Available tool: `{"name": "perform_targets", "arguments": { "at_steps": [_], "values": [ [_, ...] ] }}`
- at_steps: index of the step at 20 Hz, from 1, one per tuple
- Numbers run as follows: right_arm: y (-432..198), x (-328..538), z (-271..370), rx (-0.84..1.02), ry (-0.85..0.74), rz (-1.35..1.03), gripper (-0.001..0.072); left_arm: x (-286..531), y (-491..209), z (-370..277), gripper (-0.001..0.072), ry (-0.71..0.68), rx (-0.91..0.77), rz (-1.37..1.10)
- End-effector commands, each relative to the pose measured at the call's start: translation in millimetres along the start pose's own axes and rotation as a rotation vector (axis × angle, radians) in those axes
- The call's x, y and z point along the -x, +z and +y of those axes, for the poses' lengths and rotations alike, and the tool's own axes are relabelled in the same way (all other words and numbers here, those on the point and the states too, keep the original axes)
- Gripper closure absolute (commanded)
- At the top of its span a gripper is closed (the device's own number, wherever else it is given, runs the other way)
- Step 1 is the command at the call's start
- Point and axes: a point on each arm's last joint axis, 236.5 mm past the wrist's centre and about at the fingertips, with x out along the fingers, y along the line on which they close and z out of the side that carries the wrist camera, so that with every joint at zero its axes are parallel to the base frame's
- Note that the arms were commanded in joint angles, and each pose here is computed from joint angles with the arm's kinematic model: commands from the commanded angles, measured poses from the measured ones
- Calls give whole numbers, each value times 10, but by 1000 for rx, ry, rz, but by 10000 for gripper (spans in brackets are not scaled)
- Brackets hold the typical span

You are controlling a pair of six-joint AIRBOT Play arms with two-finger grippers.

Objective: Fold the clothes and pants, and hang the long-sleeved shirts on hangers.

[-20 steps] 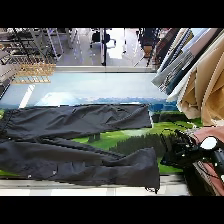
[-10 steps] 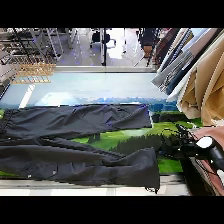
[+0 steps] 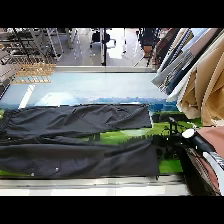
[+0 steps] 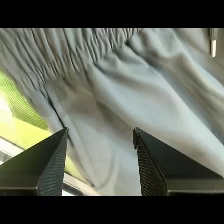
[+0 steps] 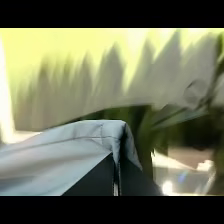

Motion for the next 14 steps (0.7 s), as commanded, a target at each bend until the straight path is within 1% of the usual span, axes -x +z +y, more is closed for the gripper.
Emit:
{"name": "perform_targets", "arguments": {
  "at_steps": [1, 2, 3, 5, 6, 7, 10, 14],
  "values": [
    [560, 131, -76, 6, -82, -135, 607, -1, 20, 16, 248, 4, 37, -9],
    [619, 153, -35, -1, -70, -137, 388, -1, 21, 15, 248, 4, 47, -9],
    [696, 191, -14, -28, -62, -155, 312, -1, 21, 13, 248, 4, 49, -9],
    [883, 255, 10, -74, -34, -211, 311, 0, 17, 25, 248, 8, 48, -8],
    [931, 229, 13, -93, -21, -216, 310, -2, 15, 30, 235, 10, 48, -7],
    [957, 156, -12, -107, -17, -208, 309, -2, 14, 29, 217, 9, 49, -6],
    [985, -156, -86, -167, 9, -154, 308, 0, -34, 1, 217, -2, 67, 14],
    [1079, -417, -122, -185, 37, -110, 308, 2, -79, -56, 217, -25, 95, 34]
  ]
}}
